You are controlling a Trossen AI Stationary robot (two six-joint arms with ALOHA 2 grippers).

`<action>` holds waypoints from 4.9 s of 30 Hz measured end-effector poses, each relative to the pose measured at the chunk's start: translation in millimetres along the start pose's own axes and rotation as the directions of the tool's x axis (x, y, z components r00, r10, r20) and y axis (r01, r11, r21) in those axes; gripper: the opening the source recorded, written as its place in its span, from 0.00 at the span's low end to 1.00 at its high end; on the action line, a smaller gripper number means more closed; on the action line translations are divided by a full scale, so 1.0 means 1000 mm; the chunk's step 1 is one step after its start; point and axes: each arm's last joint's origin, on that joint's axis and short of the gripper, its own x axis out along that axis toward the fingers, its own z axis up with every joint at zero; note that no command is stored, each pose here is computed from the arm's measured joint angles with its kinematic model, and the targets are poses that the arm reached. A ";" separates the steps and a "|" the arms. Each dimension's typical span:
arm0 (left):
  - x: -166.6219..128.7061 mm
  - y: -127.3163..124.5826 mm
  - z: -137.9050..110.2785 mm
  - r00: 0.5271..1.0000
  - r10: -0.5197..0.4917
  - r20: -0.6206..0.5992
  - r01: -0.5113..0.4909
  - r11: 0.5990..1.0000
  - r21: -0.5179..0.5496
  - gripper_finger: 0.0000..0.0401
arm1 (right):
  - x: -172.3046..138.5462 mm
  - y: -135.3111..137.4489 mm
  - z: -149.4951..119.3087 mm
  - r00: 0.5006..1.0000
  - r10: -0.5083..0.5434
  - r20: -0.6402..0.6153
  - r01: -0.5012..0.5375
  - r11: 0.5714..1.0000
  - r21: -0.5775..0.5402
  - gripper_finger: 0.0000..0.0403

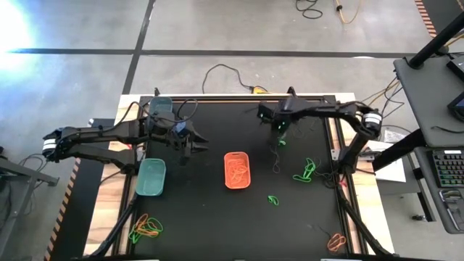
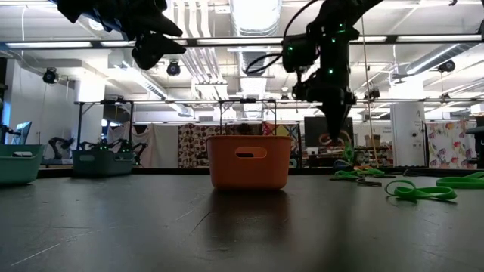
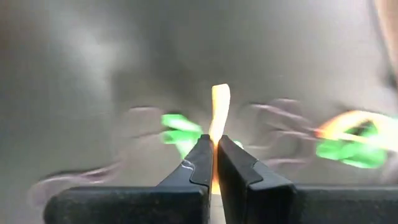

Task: Sort rubber bands into baskets
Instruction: Put the orange rubber band into the orange bin, then put the green rubber band into the light sea green bin

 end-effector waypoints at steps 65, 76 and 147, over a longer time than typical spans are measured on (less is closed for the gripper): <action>0.019 0.008 -0.006 0.979 -0.009 0.203 -0.020 0.990 0.137 0.39 | -0.013 -0.025 0.002 0.889 0.457 0.014 -0.451 0.871 0.193 0.02; 0.057 0.040 -0.040 0.941 0.079 0.330 -0.098 0.994 0.043 0.50 | -0.020 0.032 0.053 0.766 0.420 0.486 -0.546 0.824 0.150 0.02; 0.168 0.156 -0.102 0.967 0.250 -0.050 -0.254 0.964 -0.078 0.43 | 0.092 0.047 0.090 0.834 0.381 0.398 -0.451 0.888 0.096 0.16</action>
